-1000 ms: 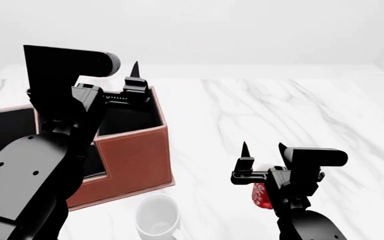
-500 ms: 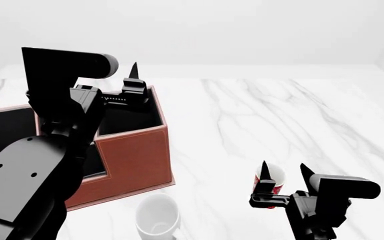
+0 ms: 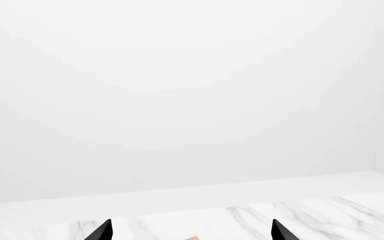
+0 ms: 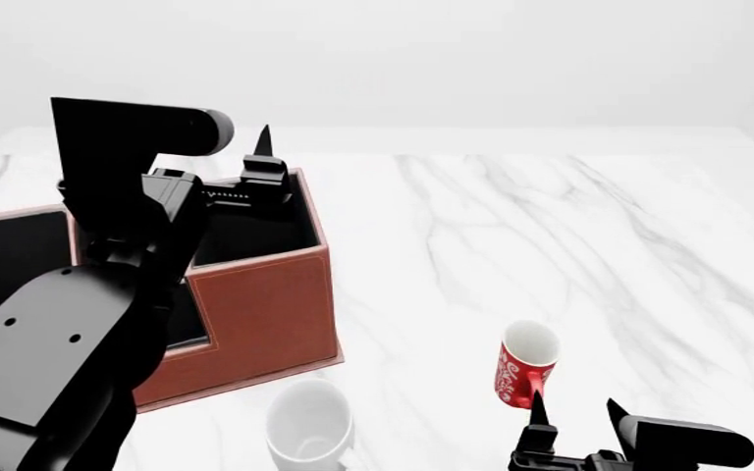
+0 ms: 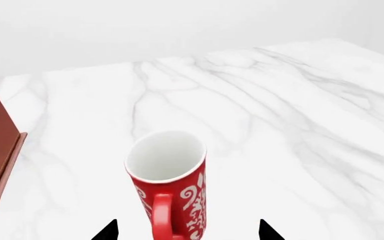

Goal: Pick up the red mug and place it to the right of the caddy.

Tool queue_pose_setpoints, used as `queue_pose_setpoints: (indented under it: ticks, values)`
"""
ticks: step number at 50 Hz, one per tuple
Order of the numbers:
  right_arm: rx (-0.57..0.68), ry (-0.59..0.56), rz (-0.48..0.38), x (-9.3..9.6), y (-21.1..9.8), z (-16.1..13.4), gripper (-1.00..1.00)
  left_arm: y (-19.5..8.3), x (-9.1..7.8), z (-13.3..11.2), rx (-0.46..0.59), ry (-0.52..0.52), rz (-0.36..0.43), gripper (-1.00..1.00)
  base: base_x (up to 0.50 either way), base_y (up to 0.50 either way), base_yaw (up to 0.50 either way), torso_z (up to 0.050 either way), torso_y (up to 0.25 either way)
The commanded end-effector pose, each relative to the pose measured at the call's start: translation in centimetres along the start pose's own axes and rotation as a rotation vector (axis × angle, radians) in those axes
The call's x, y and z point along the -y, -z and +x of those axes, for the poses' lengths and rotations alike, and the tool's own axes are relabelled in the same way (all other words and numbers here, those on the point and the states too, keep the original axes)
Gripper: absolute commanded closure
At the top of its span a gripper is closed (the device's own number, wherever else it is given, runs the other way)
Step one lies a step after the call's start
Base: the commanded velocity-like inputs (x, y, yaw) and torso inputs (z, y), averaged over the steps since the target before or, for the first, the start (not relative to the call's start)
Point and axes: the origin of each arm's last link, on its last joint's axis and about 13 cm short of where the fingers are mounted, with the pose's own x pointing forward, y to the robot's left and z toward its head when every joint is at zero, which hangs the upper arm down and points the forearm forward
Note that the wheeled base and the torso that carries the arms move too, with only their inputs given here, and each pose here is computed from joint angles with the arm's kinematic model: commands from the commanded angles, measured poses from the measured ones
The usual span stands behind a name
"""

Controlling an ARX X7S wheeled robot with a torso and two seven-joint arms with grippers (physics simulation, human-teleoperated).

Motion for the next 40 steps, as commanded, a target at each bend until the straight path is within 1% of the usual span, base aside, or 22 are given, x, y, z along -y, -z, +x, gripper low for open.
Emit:
queue_pose_setpoints:
  ticks: [1, 10, 15, 22, 40]
  values:
    - [-0.043, 0.011, 0.000, 0.2, 1.1, 0.1, -1.00, 0.1, 0.0, 0.1, -0.001, 0.000, -0.001, -1.00, 0.00, 0.00, 0.00, 0.000, 0.000]
    - [-0.079, -0.017, -0.007, 0.0, 1.6, 0.5, -1.00, 0.2, 0.0, 0.1, -0.002, 0.000, -0.002, -1.00, 0.00, 0.00, 0.00, 0.000, 0.000]
    - [-0.096, -0.032, -0.010, -0.2, 1.9, 1.6, -1.00, 0.4, 0.0, 0.2, -0.006, 0.000, -0.003, -1.00, 0.00, 0.00, 0.00, 0.000, 0.000]
    - [-0.095, -0.055, -0.018, -0.6, 1.8, 2.2, -1.00, 0.2, 0.0, 0.1, -0.003, 0.001, -0.001, -1.00, 0.00, 0.00, 0.00, 0.000, 0.000]
    - [-0.083, -0.065, -0.023, -1.1, 1.3, 3.5, -1.00, 0.3, -0.1, 0.0, -0.004, -0.003, 0.002, -1.00, 0.00, 0.00, 0.00, 0.000, 0.000]
